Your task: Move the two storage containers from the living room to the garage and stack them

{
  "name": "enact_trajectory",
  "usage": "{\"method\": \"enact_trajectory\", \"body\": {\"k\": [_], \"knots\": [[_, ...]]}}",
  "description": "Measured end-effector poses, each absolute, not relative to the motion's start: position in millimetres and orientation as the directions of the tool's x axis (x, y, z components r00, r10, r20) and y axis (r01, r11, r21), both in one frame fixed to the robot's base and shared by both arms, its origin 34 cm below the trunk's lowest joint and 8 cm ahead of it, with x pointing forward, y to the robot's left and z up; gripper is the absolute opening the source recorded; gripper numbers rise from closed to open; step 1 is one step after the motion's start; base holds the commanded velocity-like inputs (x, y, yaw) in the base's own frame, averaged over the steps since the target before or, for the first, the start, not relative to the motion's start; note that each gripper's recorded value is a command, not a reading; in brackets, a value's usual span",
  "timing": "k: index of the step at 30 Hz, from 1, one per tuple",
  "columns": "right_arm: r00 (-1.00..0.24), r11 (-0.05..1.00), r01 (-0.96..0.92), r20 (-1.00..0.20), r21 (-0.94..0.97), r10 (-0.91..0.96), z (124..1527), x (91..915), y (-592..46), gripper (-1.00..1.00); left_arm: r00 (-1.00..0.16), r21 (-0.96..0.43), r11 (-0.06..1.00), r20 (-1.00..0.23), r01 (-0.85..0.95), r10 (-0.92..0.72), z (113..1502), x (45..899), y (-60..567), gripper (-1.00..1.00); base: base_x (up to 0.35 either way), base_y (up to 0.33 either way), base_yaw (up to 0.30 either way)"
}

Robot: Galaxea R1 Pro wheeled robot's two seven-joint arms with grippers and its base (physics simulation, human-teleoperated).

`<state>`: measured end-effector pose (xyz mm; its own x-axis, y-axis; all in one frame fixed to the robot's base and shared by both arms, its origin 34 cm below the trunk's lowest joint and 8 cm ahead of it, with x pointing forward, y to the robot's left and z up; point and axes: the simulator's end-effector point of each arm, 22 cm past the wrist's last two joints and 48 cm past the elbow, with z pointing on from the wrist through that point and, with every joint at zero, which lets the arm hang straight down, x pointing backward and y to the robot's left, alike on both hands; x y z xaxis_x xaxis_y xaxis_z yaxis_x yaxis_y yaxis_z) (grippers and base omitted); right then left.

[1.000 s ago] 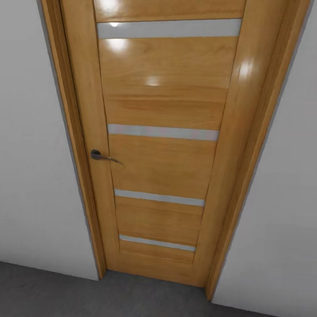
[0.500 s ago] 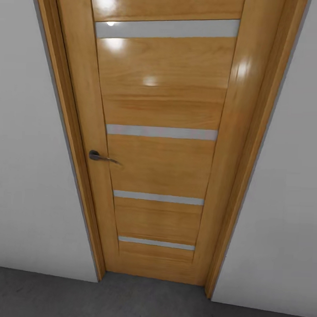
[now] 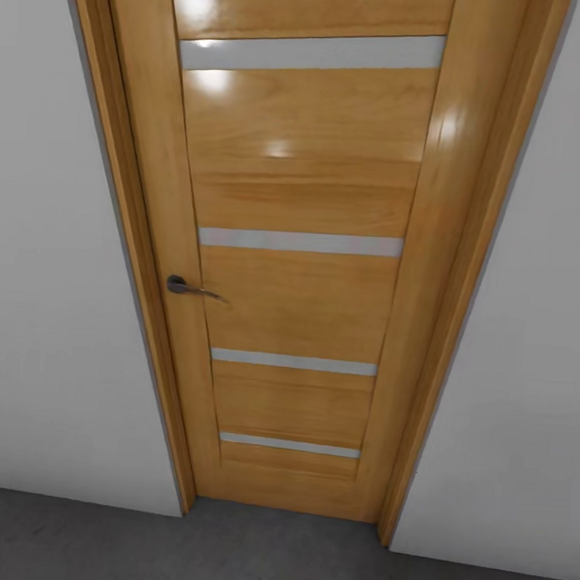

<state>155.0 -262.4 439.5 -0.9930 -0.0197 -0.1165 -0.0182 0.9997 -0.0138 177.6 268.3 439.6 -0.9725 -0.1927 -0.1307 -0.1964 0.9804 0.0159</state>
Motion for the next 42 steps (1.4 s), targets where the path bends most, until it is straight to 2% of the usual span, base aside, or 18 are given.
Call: {"method": "enact_trajectory", "body": {"k": [12, 24, 42], "knots": [[-0.993, 1.000, -0.023, -0.116, -0.007, -0.024, 439.4, 154.9, -258.6, 1.00, -0.973, 0.016, 0.980, -0.130, -0.196, -0.193, 439.5, 177.4, 268.2, 1.00, 0.000, 0.167, 0.000], [-0.993, 1.000, -0.023, -0.117, -0.010, -0.024, 439.5, 155.0, -260.7, 1.00, -0.973, 0.017, 0.980, -0.130, -0.197, -0.193, 439.5, 177.3, 268.5, 1.00, 0.000, 0.012, 0.081], [-0.993, 1.000, -0.023, -0.117, -0.010, -0.024, 439.5, 155.0, -261.5, 1.00, -0.973, 0.018, 0.980, -0.130, -0.197, -0.193, 439.5, 177.2, 268.2, 1.00, 0.000, 0.000, 0.006]]}}
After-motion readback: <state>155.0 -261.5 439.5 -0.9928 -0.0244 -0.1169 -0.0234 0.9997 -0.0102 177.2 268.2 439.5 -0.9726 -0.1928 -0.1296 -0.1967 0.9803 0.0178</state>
